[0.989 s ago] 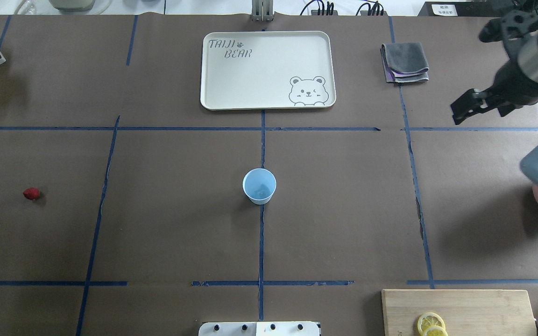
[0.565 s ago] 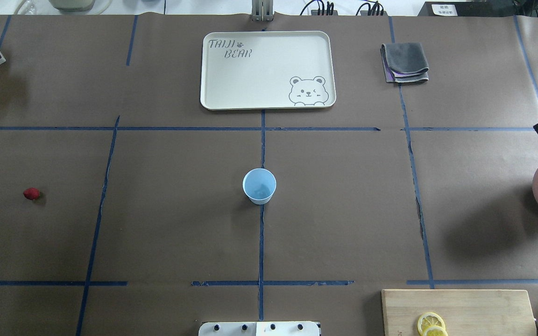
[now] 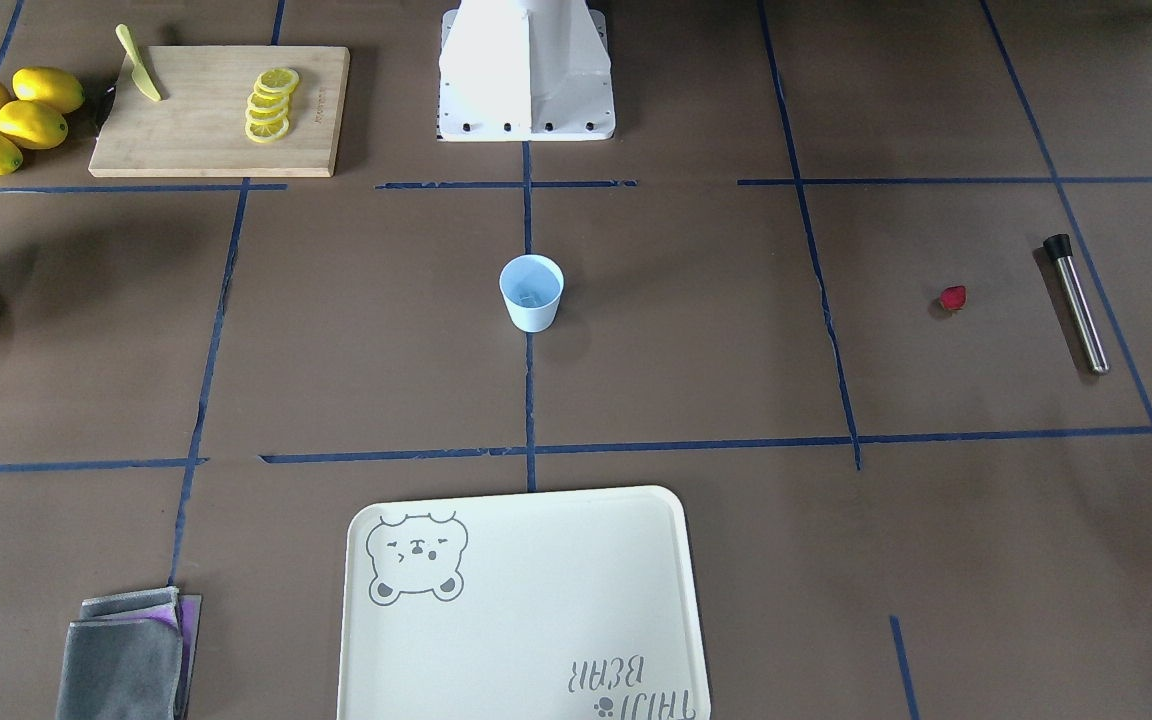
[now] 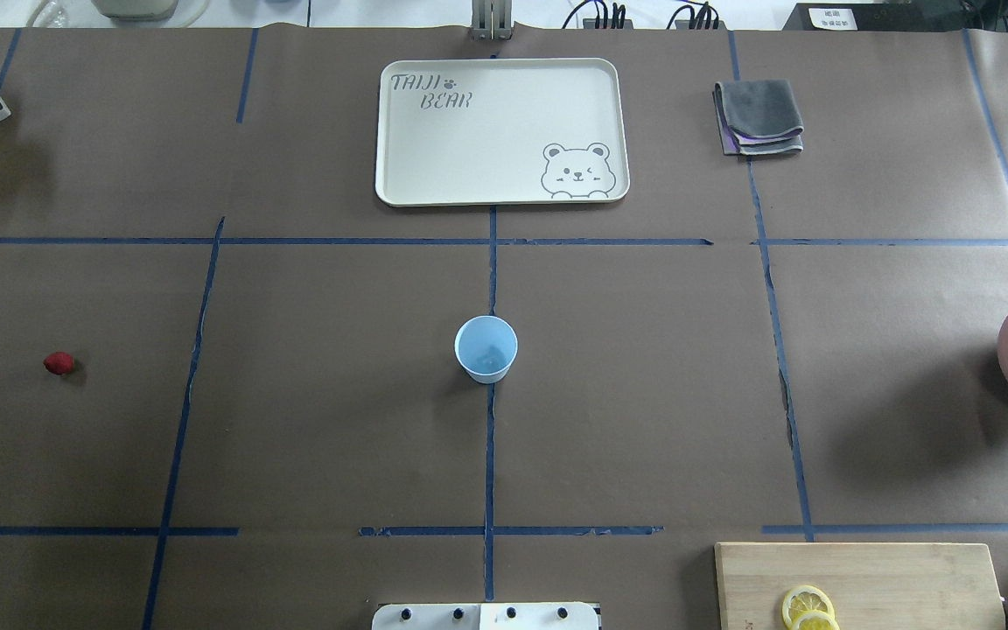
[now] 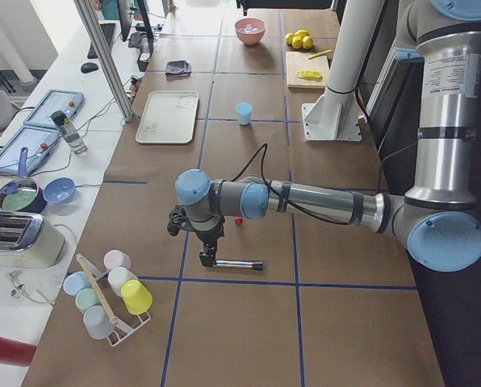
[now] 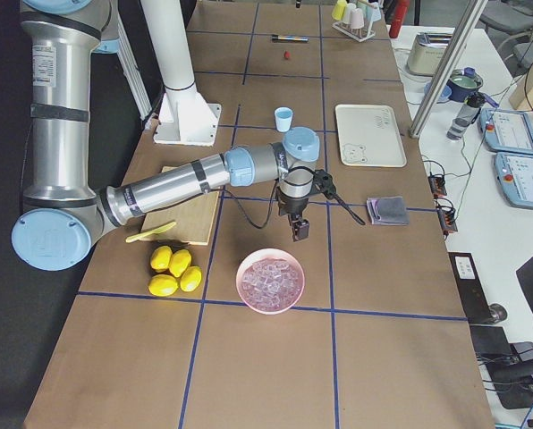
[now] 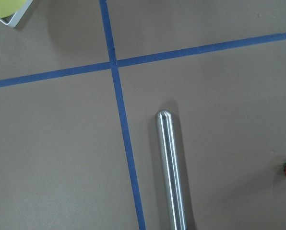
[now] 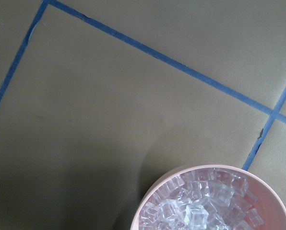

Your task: Mash ice and strawberries in cup

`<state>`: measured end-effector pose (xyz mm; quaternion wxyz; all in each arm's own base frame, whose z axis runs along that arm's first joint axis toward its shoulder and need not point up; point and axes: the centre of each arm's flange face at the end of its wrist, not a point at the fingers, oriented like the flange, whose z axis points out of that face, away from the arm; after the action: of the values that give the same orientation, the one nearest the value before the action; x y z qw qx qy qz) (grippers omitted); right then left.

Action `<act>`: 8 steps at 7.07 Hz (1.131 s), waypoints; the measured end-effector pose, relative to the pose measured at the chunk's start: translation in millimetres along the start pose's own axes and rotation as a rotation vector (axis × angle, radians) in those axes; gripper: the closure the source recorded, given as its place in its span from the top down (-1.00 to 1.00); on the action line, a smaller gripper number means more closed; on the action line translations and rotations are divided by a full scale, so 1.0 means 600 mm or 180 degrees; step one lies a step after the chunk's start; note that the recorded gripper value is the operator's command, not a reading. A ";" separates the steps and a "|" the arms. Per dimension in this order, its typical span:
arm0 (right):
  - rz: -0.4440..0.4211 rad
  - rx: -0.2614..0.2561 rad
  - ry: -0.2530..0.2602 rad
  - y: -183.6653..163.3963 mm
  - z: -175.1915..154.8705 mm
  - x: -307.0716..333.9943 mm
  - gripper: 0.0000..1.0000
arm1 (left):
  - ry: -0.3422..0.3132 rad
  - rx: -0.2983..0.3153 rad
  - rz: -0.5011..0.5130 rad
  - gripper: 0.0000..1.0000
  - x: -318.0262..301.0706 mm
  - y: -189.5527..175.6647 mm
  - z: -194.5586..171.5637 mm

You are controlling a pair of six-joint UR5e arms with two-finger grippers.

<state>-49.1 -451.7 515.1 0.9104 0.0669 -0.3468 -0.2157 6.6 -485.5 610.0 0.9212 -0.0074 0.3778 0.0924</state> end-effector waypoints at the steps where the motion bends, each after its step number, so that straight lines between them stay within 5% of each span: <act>1: -0.0036 -0.0022 -0.0034 0.008 0.028 0.022 0.91 | 0.0001 0.0000 0.0000 1.00 0.000 0.000 0.000; 4: -0.0018 0.0021 -0.0290 0.044 0.111 0.076 0.68 | 0.0003 0.0000 0.0002 1.00 0.000 0.000 0.000; 8: 0.0096 -0.0058 -0.0271 0.045 0.142 0.099 0.54 | 0.0002 0.0001 0.0005 1.00 0.000 0.000 0.000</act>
<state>-56.2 -451.1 622.0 0.8985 0.0441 -0.3843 -0.2077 6.7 -485.5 609.7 0.9210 -0.0070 0.3782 0.0931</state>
